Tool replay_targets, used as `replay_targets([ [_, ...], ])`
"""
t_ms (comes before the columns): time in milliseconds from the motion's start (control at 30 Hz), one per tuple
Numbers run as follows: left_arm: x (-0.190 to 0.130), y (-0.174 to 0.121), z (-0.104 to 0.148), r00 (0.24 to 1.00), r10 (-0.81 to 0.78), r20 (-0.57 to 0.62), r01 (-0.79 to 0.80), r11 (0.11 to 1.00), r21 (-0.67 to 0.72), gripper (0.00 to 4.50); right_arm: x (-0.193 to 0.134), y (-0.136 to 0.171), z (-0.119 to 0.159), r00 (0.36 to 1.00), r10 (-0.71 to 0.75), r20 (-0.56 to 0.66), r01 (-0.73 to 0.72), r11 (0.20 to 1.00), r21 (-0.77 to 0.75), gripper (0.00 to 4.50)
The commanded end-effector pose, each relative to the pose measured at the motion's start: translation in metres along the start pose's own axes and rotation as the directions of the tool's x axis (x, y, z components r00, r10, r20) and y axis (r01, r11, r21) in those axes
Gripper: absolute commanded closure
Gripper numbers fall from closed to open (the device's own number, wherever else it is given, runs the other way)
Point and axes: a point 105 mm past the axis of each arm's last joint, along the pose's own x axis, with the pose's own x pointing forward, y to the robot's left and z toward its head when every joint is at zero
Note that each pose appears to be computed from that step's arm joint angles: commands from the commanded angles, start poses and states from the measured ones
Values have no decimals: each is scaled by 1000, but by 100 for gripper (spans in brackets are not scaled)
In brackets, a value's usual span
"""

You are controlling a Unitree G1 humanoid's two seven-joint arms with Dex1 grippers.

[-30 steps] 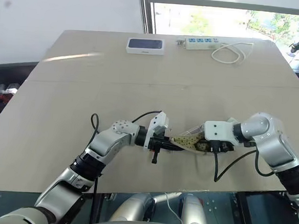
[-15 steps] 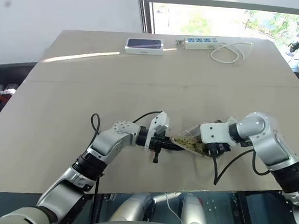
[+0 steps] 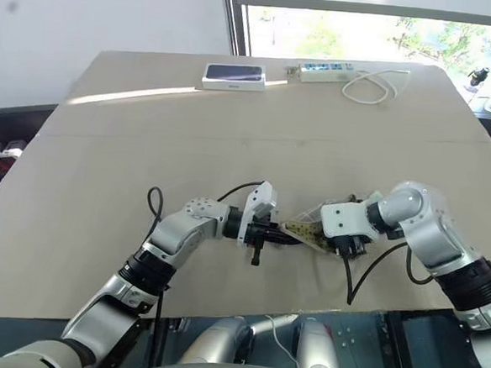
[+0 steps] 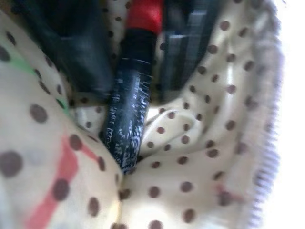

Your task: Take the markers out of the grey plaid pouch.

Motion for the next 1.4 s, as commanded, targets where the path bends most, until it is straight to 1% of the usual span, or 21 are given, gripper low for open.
replay_targets([
  [33,0,2,7,1000,10,6,-10,1000,23,450,11,10,-11,998,48,-44,-46,998,46,391],
  [133,0,2,6,1000,10,2,-10,1000,26,450,5,15,-12,997,67,-43,-65,996,61,391],
  [267,-1,2,6,1000,12,-1,-12,999,30,450,-4,13,-8,999,26,-22,-26,999,39,391],
  [367,-5,3,7,1000,21,-5,-21,999,42,450,-19,8,3,996,-57,67,55,998,29,391],
  [500,-14,10,10,998,55,-9,-54,997,61,450,-40,9,6,985,-130,113,125,991,55,391],
  [600,-18,12,9,998,55,-26,-53,996,74,450,-49,6,16,963,-188,191,176,981,81,391],
  [833,-18,15,11,998,62,-33,-59,993,101,450,-57,7,41,912,-241,331,224,971,89,391],
  [933,-17,14,12,998,55,-34,-51,993,106,450,-59,10,50,900,-225,373,214,974,72,391],
  [1000,-17,16,14,998,61,-29,-57,992,109,450,-60,14,51,909,-205,364,199,979,53,391],
  [1067,-19,17,16,997,67,-24,-64,992,112,450,-62,16,48,925,-193,329,187,981,48,391],
  [1133,-20,18,17,997,69,-24,-66,991,113,450,-62,12,40,942,-213,261,207,977,51,391],
  [1200,-20,18,16,997,68,-26,-65,992,112,450,-61,10,36,951,-215,223,212,977,39,391],
  [1233,-20,18,16,997,67,-27,-64,992,112,450,-60,11,34,953,-213,216,209,977,43,391],
  [1300,-20,18,16,997,66,-26,-63,992,111,450,-57,8,27,959,-230,163,222,973,67,391],
  [1400,-19,18,18,998,65,-13,-63,993,102,450,-52,-2,17,954,-281,102,273,958,87,391],
])
